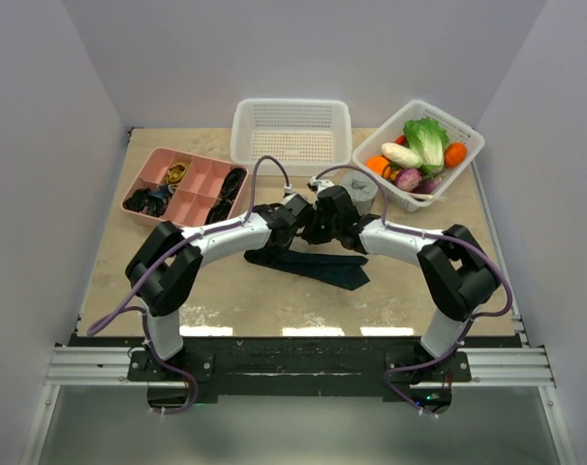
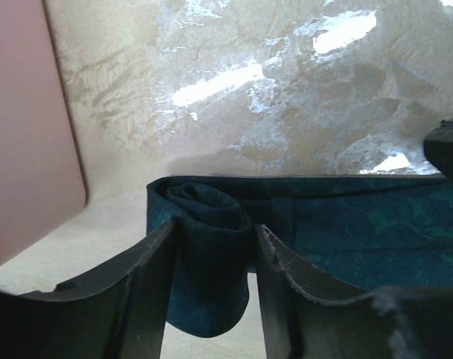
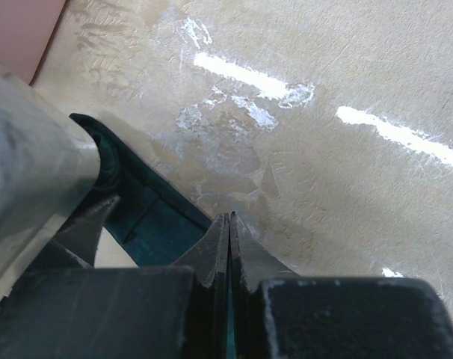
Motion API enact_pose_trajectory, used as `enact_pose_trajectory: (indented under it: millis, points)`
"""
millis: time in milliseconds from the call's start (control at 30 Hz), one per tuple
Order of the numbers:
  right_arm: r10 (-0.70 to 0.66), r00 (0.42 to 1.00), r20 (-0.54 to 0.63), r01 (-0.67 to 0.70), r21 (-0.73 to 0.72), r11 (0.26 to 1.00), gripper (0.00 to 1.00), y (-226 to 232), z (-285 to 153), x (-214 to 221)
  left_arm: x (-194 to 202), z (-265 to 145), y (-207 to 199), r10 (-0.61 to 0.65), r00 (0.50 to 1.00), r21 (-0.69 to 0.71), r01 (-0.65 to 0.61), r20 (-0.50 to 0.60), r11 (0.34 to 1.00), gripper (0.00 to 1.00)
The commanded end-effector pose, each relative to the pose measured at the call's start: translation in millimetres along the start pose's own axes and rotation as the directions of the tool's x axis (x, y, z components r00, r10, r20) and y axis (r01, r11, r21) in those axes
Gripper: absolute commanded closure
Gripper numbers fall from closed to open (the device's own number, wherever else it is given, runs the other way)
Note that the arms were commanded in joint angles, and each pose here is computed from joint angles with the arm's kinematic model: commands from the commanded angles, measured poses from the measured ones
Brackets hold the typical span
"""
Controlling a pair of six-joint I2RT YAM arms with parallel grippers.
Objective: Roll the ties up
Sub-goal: Roll the tie at the center of the board.
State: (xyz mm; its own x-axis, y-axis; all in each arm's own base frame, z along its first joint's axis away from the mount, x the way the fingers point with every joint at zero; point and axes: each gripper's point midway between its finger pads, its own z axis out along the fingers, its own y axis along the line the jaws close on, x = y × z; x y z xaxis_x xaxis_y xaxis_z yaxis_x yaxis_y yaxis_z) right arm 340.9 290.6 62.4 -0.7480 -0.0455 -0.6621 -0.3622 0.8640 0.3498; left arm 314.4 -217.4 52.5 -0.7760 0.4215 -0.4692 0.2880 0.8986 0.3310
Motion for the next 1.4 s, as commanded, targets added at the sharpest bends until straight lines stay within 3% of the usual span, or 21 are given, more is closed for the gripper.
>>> enact_pose_trajectory:
  millis: [0,600,967,1133,1367]
  points:
    - [-0.020,0.999,0.038,0.021,-0.019,1.000,1.00,5,-7,-13,-19,-8,-18,-0.071,0.996,0.092,0.067,0.046,0.994,0.46]
    - [-0.026,0.999,0.032,0.028,-0.054,0.998,1.00,11,-8,-12,-28,-31,-26,-0.132,0.986,0.212,0.107,0.106,0.971,0.33]
    - [-0.040,0.995,0.087,0.052,-0.144,0.988,1.00,38,-24,-34,-47,-49,2,-0.201,0.966,0.221,0.163,0.163,0.962,0.28]
    - [-0.063,0.993,0.101,0.082,-0.205,0.975,1.00,67,-27,-39,-50,-55,28,-0.307,0.938,0.293,0.252,0.160,0.922,0.27]
    - [-0.098,0.991,0.088,0.120,-0.284,0.951,1.00,107,-21,-30,-55,-69,61,-0.462,0.873,0.452,0.352,0.155,0.819,0.22]
